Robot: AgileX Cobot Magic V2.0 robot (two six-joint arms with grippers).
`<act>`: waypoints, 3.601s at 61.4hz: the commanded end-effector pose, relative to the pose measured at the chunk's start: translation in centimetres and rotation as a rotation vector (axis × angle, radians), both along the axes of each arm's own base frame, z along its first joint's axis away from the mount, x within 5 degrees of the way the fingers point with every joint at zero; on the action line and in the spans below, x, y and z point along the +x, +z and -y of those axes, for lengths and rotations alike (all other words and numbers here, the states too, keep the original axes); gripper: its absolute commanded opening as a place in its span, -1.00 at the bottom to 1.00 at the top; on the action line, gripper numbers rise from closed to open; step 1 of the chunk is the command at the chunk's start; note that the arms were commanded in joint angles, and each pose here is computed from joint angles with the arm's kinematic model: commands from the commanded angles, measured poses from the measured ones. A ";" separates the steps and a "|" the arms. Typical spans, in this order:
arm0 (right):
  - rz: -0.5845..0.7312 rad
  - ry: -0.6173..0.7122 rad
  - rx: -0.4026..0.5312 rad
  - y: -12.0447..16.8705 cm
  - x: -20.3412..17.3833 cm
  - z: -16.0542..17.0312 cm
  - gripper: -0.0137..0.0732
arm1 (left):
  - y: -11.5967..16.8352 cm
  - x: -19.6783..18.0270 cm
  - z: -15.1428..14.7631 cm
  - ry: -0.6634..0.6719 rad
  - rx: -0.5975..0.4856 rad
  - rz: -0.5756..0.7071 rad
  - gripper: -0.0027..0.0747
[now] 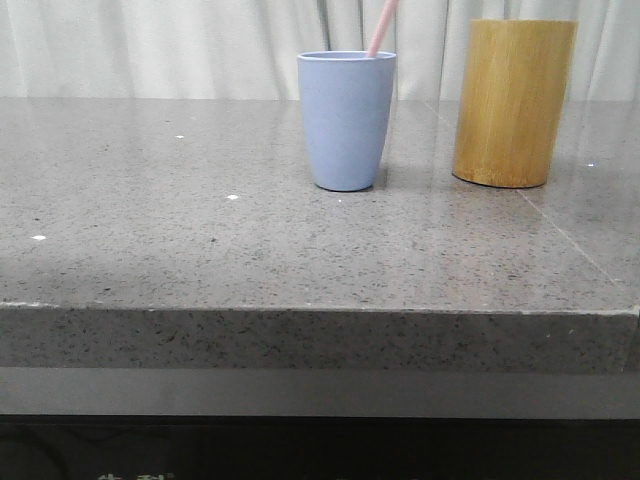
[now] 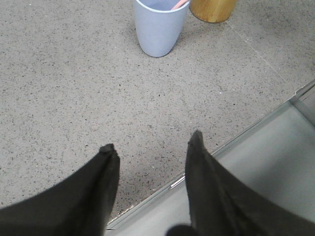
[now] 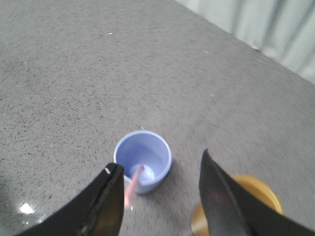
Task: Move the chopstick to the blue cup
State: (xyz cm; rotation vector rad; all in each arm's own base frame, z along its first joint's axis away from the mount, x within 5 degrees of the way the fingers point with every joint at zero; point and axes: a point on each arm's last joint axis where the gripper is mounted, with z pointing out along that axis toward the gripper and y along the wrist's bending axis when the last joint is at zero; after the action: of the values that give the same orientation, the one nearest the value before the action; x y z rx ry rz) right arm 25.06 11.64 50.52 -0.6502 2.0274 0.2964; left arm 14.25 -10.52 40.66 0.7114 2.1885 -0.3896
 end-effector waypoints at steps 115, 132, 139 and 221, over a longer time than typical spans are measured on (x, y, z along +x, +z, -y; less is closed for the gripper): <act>0.098 -0.158 0.143 -11.3 -16.3 7.6 -0.84 | 1.6 -0.3 0.1 -0.002 -0.077 0.080 -0.98; 0.098 -0.158 0.143 -11.3 -16.3 7.6 -0.84 | 1.4 0.0 -0.4 0.023 -0.051 0.111 -0.98; 0.098 -0.158 0.143 -11.3 -16.3 7.6 -0.84 | 1.0 0.2 -2.3 0.110 -0.033 0.202 -0.98; 0.092 -0.158 0.140 -11.3 -16.3 7.6 -0.84 | -19.6 -8.8 -10.3 0.607 -0.312 0.762 -0.98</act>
State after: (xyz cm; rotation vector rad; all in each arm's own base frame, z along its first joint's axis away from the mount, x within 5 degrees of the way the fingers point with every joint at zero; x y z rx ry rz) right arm 8.55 4.12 38.02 -0.4335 2.0241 0.3086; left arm 5.61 -0.37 20.51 -0.0026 1.5636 -0.0979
